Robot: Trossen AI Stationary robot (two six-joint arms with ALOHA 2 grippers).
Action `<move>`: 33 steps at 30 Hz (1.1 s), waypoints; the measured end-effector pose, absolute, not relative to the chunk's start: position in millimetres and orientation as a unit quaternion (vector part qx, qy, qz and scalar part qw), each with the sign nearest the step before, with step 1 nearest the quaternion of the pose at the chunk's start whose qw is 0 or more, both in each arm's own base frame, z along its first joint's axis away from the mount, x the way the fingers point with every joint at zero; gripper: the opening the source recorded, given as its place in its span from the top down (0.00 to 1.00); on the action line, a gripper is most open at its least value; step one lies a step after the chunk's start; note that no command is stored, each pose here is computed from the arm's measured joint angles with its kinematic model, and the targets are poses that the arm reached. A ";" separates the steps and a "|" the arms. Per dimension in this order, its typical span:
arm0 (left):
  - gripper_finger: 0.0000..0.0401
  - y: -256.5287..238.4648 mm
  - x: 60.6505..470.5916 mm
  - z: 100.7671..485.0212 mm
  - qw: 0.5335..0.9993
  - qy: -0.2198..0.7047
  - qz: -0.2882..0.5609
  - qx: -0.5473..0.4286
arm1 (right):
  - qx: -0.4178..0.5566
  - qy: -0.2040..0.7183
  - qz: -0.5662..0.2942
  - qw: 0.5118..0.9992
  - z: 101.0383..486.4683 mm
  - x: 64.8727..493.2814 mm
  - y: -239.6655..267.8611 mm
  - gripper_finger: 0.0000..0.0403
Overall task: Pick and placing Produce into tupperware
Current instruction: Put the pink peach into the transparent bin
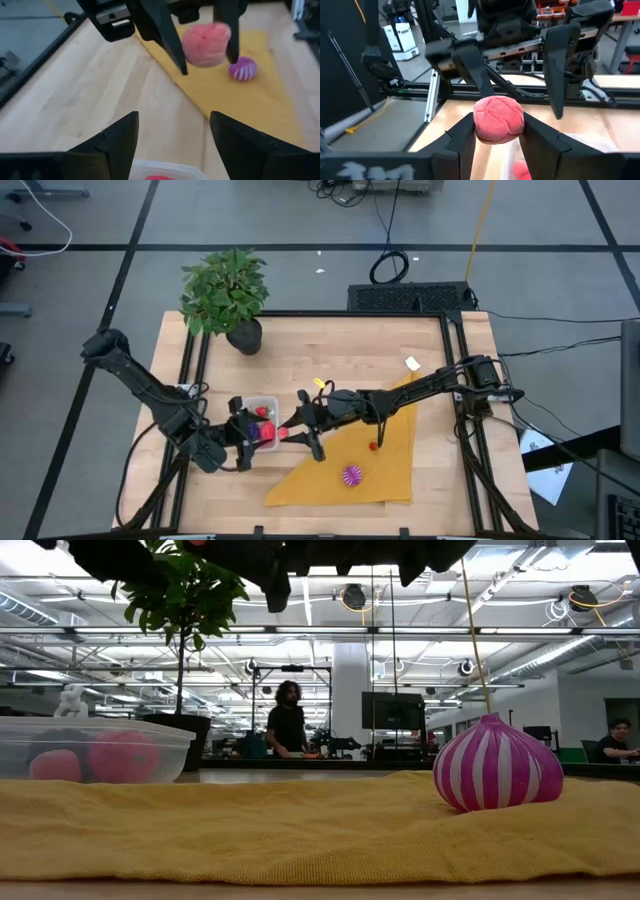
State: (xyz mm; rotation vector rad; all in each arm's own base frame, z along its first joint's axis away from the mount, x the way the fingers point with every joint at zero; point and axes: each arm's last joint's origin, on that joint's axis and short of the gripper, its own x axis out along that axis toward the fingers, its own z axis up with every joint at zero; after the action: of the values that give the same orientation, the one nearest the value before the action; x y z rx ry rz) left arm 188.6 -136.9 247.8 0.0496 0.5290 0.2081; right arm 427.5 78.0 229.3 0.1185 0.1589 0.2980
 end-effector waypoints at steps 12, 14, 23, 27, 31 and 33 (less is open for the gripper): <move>0.38 -129.5 205.2 232.3 0.942 0.290 0.129 0.110 | 0.170 0.085 0.138 0.972 228.1 429.2 76.8 0.67; 0.38 -129.1 205.0 231.6 0.940 0.294 0.129 0.114 | 0.191 0.086 0.133 0.969 223.4 431.8 74.2 0.67; 0.38 -129.5 202.6 230.2 0.935 0.303 0.124 0.133 | 0.238 0.102 0.113 0.959 209.4 437.4 62.9 0.67; 0.38 -129.6 202.8 230.4 0.936 0.303 0.123 0.135 | 0.257 0.107 0.108 0.954 208.8 437.8 59.9 0.67; 0.38 -129.7 202.8 230.5 0.936 0.302 0.123 0.134 | 0.263 0.112 0.103 0.953 207.5 437.9 58.1 0.67; 0.37 -129.7 202.8 230.5 0.936 0.302 0.123 0.134 | 0.263 0.106 0.105 0.953 208.8 438.1 58.3 0.67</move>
State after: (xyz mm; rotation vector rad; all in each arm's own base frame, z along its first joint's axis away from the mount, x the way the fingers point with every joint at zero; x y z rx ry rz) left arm 202.8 -129.7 230.5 0.2736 0.6172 0.2510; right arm 438.1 58.3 208.8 0.5350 0.2144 0.2134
